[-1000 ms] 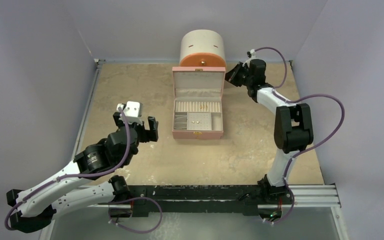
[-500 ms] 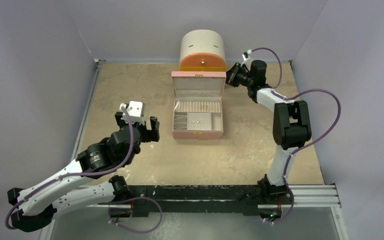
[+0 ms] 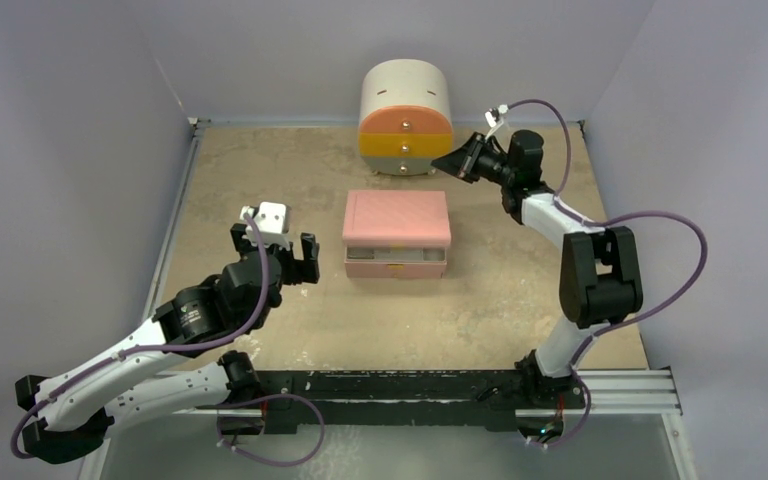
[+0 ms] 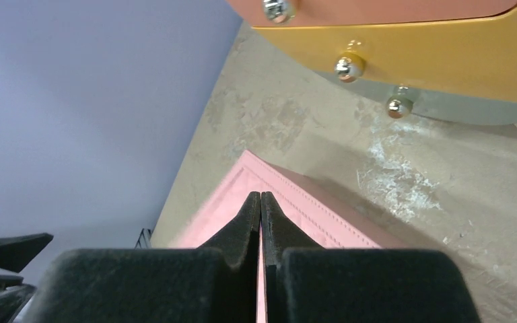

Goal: Organize the mixed jewelry
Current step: Close the jewelry box at the center of the board.

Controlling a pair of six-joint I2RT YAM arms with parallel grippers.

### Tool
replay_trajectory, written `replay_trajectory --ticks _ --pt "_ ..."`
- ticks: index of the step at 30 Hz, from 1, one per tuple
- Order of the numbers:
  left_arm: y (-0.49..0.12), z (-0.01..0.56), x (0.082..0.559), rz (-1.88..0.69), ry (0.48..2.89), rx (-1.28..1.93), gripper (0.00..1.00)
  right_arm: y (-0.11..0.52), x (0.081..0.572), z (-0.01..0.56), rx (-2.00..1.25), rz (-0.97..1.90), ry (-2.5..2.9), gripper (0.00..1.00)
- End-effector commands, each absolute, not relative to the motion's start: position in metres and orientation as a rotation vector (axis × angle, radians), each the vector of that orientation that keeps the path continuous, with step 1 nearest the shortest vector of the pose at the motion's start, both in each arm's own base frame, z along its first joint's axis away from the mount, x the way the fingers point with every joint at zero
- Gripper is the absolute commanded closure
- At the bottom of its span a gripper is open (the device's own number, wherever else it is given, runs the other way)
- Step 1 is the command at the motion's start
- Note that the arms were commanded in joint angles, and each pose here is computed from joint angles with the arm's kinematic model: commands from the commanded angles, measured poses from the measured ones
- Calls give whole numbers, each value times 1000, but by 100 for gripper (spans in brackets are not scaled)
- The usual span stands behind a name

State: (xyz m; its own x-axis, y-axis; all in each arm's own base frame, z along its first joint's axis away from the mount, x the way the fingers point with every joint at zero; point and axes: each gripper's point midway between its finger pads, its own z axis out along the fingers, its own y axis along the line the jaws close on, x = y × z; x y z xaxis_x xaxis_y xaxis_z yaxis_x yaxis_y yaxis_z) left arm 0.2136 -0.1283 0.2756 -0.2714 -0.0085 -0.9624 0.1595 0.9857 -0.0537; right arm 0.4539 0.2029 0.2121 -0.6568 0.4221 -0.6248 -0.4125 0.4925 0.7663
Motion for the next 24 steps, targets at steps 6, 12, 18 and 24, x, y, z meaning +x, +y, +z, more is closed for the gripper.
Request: replay_trajectory --ticks 6,12,18,24 --pt "-127 277 216 -148 1830 94 16 216 408 250 -143 1206 1832 100" --pt "-128 276 217 -147 1833 98 16 245 374 253 -264 1058 1895 100" --pt "-130 274 218 -140 1840 108 16 261 348 230 -299 893 2003 100" --pt "-132 270 219 -128 1851 115 14 271 326 197 -336 817 2105 100"
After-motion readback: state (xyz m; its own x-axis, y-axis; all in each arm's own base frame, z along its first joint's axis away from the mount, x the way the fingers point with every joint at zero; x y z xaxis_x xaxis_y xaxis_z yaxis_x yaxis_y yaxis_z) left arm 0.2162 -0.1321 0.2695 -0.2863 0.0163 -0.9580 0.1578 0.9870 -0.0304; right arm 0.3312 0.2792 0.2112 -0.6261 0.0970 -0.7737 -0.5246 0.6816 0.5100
